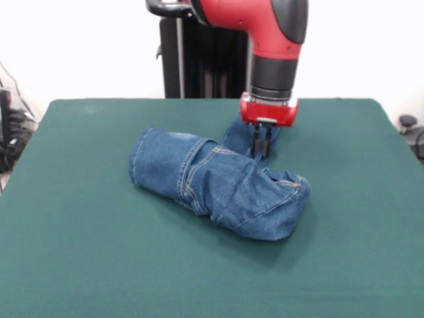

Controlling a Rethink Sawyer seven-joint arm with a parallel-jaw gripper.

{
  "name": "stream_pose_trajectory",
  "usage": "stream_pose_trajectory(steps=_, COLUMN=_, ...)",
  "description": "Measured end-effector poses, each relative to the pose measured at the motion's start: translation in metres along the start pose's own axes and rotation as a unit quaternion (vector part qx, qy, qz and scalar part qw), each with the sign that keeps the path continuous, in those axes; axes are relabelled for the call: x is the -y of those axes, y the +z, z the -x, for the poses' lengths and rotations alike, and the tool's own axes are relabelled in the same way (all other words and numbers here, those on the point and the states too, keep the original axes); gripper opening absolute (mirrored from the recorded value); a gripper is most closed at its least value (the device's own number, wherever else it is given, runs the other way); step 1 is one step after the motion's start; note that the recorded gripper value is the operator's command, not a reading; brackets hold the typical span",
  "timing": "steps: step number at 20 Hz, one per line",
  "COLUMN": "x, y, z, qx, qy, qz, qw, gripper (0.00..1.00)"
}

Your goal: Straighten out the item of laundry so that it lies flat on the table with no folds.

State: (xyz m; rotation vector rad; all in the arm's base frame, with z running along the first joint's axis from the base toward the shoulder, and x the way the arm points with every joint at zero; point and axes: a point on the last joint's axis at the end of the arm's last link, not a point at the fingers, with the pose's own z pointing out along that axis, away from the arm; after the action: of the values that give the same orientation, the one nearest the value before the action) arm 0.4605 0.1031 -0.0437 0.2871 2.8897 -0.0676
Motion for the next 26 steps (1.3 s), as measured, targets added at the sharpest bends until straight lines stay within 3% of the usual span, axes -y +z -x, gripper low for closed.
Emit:
stream_pose_trajectory(steps=10, x=-0.001, y=0.0, z=0.003, qx=-0.011, qy=0.015, qz=-0.002, qw=0.9998, gripper=0.0)
stream_pose_trajectory(steps=19, x=0.002, y=0.0, z=0.01, qx=-0.042, qy=0.068, qz=0.004, qw=0.9968, gripper=0.0)
stream_pose_trajectory(steps=20, x=-0.002, y=-0.001, z=0.007, qx=-0.052, qy=0.085, qz=0.011, qw=0.995, gripper=1.0)
stream_pose_trajectory(steps=26, x=-0.015, y=-0.006, z=-0.003, qx=-0.08, qy=0.107, qz=0.028, qw=0.9906, gripper=1.0)
